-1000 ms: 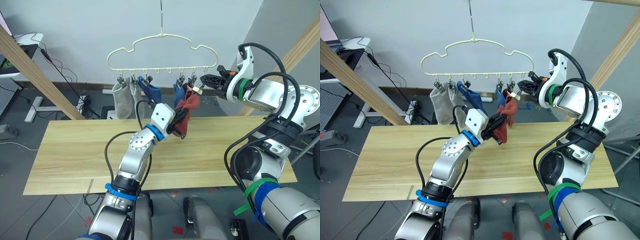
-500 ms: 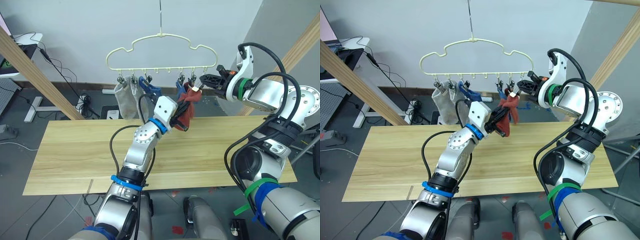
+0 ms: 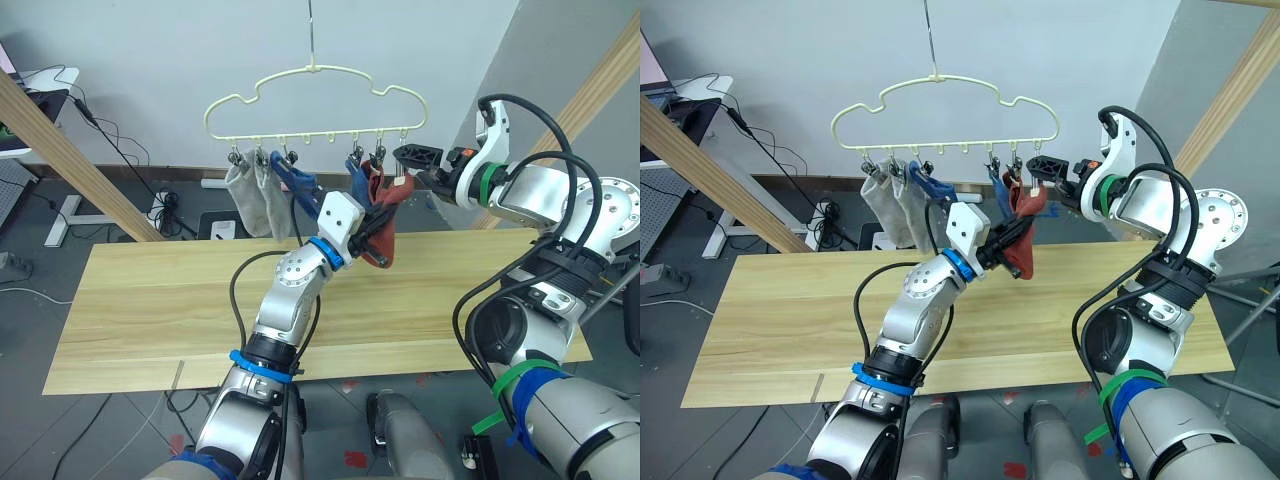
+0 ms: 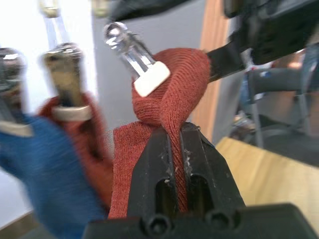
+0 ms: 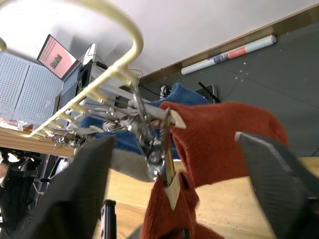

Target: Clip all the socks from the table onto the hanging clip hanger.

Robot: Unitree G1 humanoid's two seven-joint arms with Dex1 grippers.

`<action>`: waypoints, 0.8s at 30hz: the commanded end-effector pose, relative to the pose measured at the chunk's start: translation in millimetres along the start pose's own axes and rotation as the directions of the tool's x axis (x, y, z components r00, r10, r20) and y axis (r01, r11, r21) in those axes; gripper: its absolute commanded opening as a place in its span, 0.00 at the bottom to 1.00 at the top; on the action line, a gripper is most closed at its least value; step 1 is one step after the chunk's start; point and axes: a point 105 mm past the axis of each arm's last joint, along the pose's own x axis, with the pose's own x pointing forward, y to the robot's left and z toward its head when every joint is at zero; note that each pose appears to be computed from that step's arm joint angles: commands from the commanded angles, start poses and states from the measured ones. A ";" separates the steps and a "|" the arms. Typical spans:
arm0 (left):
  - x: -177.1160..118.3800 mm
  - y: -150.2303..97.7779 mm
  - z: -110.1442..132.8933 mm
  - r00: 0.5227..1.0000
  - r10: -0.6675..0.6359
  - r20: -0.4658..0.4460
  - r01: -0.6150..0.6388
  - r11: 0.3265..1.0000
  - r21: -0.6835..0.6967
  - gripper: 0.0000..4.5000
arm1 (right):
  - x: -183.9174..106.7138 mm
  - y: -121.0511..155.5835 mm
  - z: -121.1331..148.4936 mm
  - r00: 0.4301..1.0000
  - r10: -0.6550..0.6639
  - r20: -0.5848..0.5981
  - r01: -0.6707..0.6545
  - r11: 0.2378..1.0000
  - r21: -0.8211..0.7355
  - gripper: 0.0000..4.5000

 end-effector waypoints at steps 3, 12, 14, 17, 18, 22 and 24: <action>9.9 -22.9 0.3 0.995 -0.099 0.008 0.099 0.983 -0.153 0.34 | -23.9 0.6 15.3 0.998 0.017 0.068 -0.009 0.994 -0.111 1.00; -54.3 37.9 -27.1 0.978 0.031 -0.207 -0.065 0.985 -0.161 0.90 | -50.0 -30.7 -17.3 0.998 -0.003 0.068 0.028 0.928 -0.372 1.00; -90.1 57.2 -34.5 0.953 0.098 -0.285 -0.137 0.983 -0.120 0.99 | -52.7 -47.4 -31.0 0.997 -0.025 0.067 0.050 0.911 -0.409 1.00; -139.9 78.8 -37.8 0.902 0.218 -0.374 -0.258 0.964 -0.062 0.99 | -54.7 -65.3 -54.7 0.998 -0.051 0.026 0.057 0.860 -0.507 1.00; -155.5 84.8 -36.8 0.878 0.268 -0.396 -0.308 0.951 -0.040 0.99 | -55.6 -69.8 -60.8 0.998 -0.053 0.017 0.054 0.849 -0.526 1.00; -205.0 94.7 -34.5 0.772 0.414 -0.483 -0.477 0.879 -0.010 0.99 | -60.5 -81.9 -83.4 0.998 -0.038 -0.041 0.002 0.766 -0.642 1.00; -227.8 96.3 -31.8 0.697 0.496 -0.518 -0.547 0.835 0.064 0.99 | -66.1 -91.1 -92.1 0.997 -0.043 -0.070 -0.016 0.741 -0.672 1.00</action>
